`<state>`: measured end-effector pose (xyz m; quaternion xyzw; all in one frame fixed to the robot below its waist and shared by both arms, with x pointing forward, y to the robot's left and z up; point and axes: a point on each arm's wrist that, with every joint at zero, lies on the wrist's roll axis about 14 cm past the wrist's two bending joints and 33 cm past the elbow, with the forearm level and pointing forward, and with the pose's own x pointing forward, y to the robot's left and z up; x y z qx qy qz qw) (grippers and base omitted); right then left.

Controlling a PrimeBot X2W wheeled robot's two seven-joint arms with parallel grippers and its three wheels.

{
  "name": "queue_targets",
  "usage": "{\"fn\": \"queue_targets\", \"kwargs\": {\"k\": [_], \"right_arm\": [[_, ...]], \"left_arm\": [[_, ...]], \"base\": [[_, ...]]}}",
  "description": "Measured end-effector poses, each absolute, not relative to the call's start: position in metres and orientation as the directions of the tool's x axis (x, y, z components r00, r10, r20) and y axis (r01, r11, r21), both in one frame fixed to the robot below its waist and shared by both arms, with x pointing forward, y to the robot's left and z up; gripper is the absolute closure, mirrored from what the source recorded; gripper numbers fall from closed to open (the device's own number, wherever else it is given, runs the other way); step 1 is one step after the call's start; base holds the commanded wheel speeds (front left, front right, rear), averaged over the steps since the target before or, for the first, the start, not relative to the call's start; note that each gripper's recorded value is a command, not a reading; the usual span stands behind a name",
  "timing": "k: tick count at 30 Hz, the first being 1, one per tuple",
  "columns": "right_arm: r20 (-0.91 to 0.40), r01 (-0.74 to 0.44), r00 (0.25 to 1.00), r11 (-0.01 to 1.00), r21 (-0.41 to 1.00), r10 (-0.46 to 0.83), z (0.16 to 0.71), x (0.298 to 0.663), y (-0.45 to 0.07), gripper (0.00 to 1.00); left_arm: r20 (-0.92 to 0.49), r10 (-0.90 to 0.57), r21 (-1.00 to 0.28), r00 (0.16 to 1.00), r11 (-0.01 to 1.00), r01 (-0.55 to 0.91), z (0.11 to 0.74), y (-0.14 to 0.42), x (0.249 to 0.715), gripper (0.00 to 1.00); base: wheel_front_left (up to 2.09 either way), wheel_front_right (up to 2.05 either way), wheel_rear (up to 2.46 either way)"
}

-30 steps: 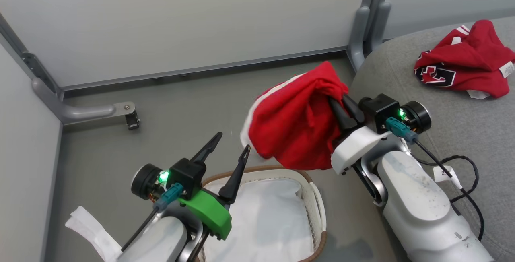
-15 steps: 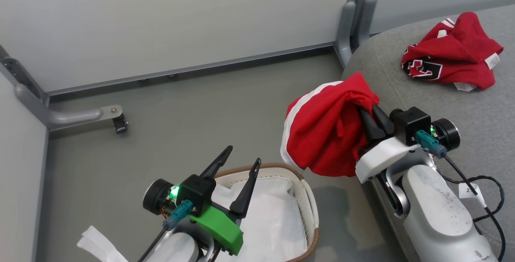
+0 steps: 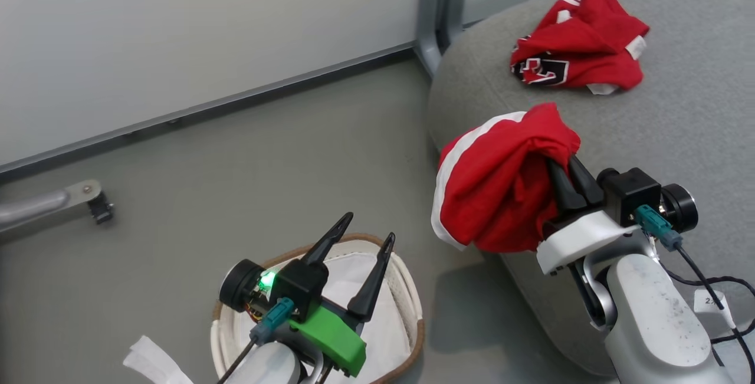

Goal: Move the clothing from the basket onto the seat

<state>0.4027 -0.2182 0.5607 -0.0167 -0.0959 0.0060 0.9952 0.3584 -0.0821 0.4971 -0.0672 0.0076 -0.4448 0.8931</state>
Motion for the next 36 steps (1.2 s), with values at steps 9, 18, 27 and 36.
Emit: {"fn": "queue_targets", "kwargs": {"k": [9, 18, 27, 36], "right_arm": [[0.156, 0.154, 0.977, 0.987, -0.039, -0.146, 0.549, 0.368, -0.269, 1.00], [0.100, 0.252, 0.964, 0.967, -0.041, -0.247, 0.531, 0.346, -0.296, 1.00], [0.099, 0.248, 0.965, 0.967, -0.052, -0.242, 0.531, 0.362, -0.301, 1.00], [0.250, 0.240, 0.948, 0.957, -0.163, -0.196, 0.602, 0.431, -0.329, 1.00]], "left_arm": [[0.038, -0.892, -0.141, 0.450, 0.441, 0.886, 0.486, -0.134, 0.341, 0.00], [0.026, -0.934, -0.179, 0.356, 0.346, 0.921, 0.473, -0.160, 0.328, 0.00], [0.014, -0.919, -0.174, 0.395, 0.386, 0.906, 0.468, -0.148, 0.337, 0.00], [0.008, -0.896, -0.161, 0.444, 0.437, 0.885, 0.460, -0.130, 0.359, 0.00]], "base": [[0.00, 0.00, 0.00], [0.00, 0.00, 0.00], [0.00, 0.00, 0.00], [0.00, 0.00, 0.00]]}}
